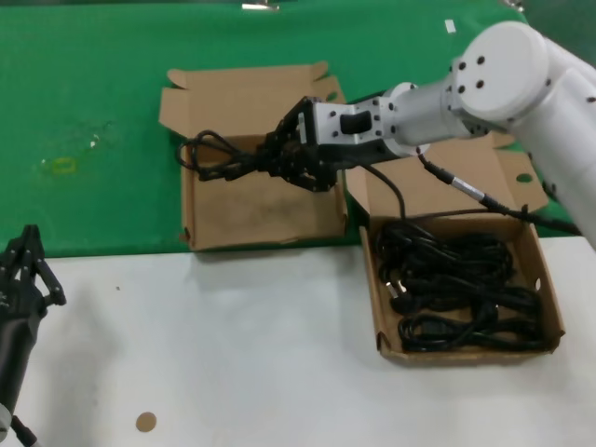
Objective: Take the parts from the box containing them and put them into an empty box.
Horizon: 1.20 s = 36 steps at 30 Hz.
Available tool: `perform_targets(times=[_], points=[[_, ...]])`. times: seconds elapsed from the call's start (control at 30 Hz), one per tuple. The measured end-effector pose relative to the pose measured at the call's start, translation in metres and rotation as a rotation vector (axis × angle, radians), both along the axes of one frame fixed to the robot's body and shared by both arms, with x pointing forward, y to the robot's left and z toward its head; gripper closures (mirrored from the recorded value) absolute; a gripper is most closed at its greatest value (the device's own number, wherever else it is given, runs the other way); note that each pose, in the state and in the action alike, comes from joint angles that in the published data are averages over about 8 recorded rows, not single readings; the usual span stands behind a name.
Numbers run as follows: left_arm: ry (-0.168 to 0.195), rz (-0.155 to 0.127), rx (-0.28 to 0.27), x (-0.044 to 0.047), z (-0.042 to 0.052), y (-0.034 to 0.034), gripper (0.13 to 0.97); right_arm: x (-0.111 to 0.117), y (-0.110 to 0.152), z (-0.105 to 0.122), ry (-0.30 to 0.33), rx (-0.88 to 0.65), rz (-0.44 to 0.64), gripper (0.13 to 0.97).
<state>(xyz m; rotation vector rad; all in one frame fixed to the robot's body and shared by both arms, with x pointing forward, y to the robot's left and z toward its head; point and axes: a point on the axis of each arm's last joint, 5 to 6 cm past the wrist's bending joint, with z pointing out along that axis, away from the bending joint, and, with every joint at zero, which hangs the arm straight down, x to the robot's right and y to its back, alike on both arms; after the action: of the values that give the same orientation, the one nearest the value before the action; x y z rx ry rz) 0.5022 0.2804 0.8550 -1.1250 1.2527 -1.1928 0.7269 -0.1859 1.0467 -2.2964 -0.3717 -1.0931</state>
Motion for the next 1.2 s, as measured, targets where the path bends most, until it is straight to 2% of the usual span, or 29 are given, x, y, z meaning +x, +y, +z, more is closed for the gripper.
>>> perform_targets(times=[0.43, 0.77, 1.07, 1.2], points=[[0.000, 0.000, 0.000, 0.0000, 0.0000, 0.0000, 0.945, 0.029, 0.010, -0.018, 0.010, -0.008, -0.041, 0.855], [0.000, 0.000, 0.000, 0.0000, 0.0000, 0.0000, 0.945, 0.040, 0.015, -0.024, -0.003, -0.022, -0.069, 0.848], [0.000, 0.000, 0.000, 0.0000, 0.0000, 0.0000, 0.945, 0.044, 0.016, -0.029, -0.010, -0.035, -0.087, 0.772], [0.000, 0.000, 0.000, 0.0000, 0.0000, 0.0000, 0.945, 0.045, 0.016, -0.030, -0.012, -0.033, -0.092, 0.700]])
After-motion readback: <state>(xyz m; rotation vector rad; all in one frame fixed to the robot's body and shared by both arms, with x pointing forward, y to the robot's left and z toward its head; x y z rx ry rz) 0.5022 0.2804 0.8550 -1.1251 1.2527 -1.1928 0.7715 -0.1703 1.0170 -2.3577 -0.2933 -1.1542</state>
